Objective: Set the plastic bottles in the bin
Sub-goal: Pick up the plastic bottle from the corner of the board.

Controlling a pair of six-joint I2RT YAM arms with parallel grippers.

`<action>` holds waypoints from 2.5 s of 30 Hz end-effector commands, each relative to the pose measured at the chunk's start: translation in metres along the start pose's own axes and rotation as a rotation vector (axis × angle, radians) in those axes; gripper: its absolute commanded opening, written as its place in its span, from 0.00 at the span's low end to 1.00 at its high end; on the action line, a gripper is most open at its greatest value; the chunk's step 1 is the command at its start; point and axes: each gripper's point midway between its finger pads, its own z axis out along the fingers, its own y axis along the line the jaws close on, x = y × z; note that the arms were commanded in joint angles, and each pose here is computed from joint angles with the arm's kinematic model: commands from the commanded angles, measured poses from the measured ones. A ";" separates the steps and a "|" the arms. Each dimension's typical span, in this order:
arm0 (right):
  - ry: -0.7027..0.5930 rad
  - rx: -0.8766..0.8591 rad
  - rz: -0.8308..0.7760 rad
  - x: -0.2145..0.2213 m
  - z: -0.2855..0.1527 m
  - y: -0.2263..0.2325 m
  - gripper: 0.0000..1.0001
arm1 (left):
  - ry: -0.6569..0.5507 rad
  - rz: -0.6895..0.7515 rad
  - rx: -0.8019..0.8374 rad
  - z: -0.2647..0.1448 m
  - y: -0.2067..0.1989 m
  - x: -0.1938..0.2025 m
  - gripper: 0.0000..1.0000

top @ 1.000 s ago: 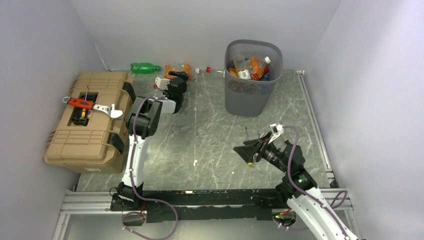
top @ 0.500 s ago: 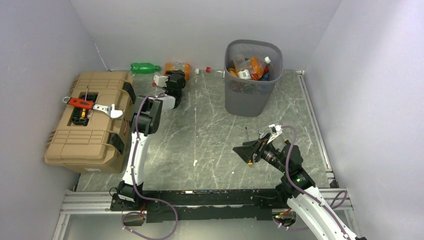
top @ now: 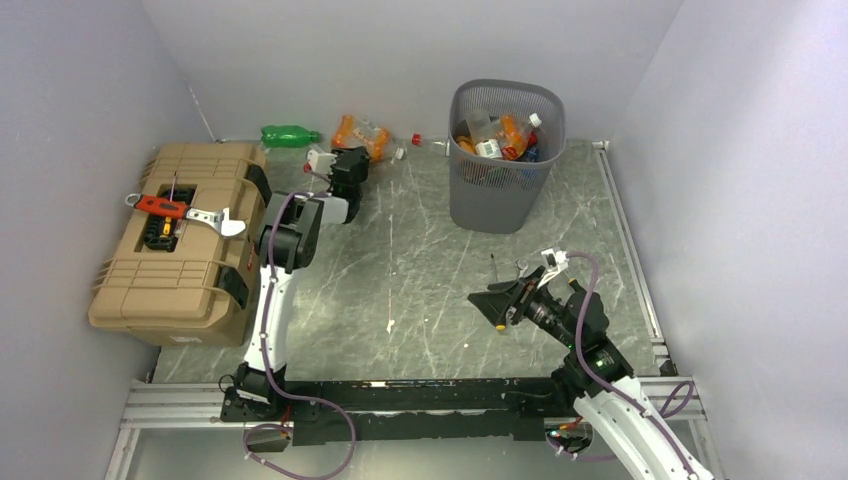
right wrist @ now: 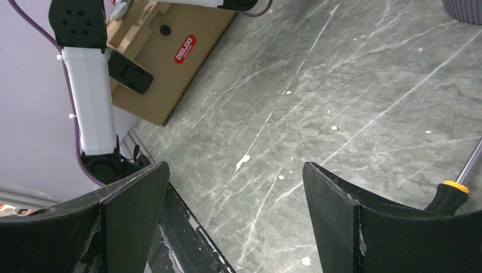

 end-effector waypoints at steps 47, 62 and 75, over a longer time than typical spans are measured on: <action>-0.093 -0.493 -0.309 -0.111 0.064 0.237 0.96 | 0.645 0.499 1.189 -0.552 -0.279 -0.126 0.00; -0.020 -0.512 -0.302 -0.094 0.081 0.244 0.83 | 0.659 0.435 1.184 -0.555 -0.273 -0.126 0.00; -0.012 -0.551 -0.267 -0.086 0.085 0.247 0.22 | 0.649 0.441 1.154 -0.549 -0.259 -0.122 0.06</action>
